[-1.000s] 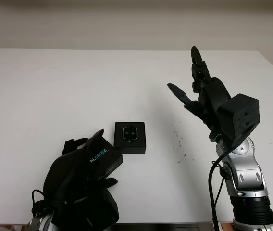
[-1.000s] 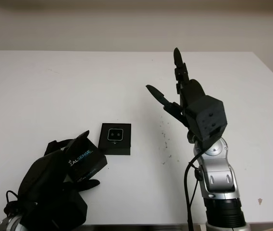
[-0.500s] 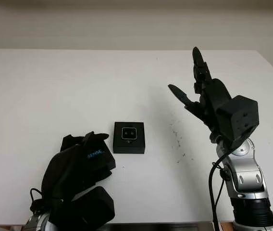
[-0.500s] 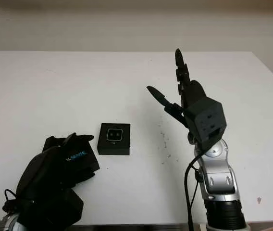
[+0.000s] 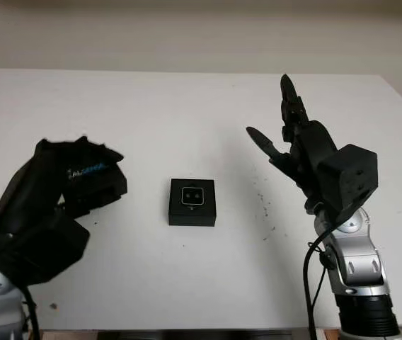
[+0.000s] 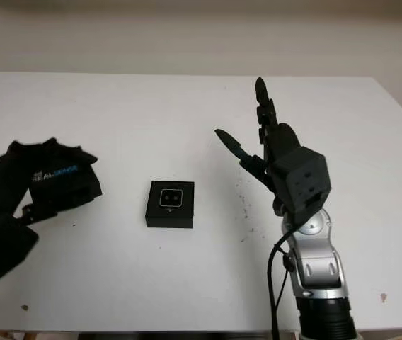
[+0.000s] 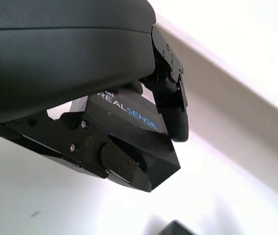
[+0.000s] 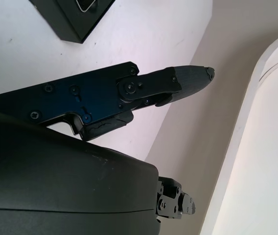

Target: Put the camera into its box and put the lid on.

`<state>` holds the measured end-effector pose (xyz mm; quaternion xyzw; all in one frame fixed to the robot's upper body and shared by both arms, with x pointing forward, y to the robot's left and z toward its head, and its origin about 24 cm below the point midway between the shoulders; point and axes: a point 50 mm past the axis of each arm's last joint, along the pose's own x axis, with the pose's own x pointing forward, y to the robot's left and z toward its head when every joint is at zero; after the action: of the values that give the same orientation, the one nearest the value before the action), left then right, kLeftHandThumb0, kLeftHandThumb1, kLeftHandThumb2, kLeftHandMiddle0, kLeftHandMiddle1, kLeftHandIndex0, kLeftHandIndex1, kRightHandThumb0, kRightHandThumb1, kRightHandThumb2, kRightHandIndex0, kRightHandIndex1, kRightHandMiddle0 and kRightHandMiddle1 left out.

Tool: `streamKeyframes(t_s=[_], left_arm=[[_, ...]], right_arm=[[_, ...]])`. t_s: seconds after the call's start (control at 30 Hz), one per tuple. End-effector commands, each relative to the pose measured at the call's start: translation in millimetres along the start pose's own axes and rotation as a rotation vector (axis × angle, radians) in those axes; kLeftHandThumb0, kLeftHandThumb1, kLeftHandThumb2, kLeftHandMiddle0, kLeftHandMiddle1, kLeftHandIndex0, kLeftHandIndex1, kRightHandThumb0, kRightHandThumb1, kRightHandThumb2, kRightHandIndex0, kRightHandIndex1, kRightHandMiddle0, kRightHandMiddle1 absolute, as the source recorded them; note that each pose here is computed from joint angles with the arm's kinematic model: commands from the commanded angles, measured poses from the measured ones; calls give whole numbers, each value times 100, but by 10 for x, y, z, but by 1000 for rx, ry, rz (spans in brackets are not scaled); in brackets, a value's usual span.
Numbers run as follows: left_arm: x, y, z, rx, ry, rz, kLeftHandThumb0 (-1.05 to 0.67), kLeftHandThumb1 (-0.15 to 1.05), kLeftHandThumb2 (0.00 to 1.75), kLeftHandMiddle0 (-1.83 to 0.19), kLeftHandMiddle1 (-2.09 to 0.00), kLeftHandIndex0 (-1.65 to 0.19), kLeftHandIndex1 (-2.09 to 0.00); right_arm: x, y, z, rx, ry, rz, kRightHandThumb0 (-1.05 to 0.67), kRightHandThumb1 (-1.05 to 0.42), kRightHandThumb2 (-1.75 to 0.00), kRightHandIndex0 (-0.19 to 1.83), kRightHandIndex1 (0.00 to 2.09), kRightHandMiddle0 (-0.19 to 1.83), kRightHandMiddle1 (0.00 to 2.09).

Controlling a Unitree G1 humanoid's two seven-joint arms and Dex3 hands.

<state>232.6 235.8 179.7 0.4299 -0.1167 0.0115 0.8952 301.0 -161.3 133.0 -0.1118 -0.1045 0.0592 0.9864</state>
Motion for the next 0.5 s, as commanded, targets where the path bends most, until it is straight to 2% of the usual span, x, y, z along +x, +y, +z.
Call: streamKeyframes(t_s=[0.0,0.13,0.23,0.47], left_arm=[[116,12,39,-13,-49,-33,-14,96,5,-65,-104,-59,-84],[270,-63,63,-23,-104,-120,-15,98,6,-57,-114,-53,-94],[370,-194,68,-55,-150,-205,-14,101,6,-46,-128,-41,-111],[488,-449,99,-69,-184,-295,-14,103,6,-42,-134,-33,-126]], right_arm=[[15,6,-12,-9,-5,1,-72,-105,-18,-15,6,-9,7],[36,27,-33,-45,-24,11,-79,-105,-38,-9,8,-5,7],[66,57,-62,49,-34,26,-70,-105,-54,-13,6,-9,5],[122,95,-115,152,-52,35,-78,-105,-63,-16,4,-15,2]])
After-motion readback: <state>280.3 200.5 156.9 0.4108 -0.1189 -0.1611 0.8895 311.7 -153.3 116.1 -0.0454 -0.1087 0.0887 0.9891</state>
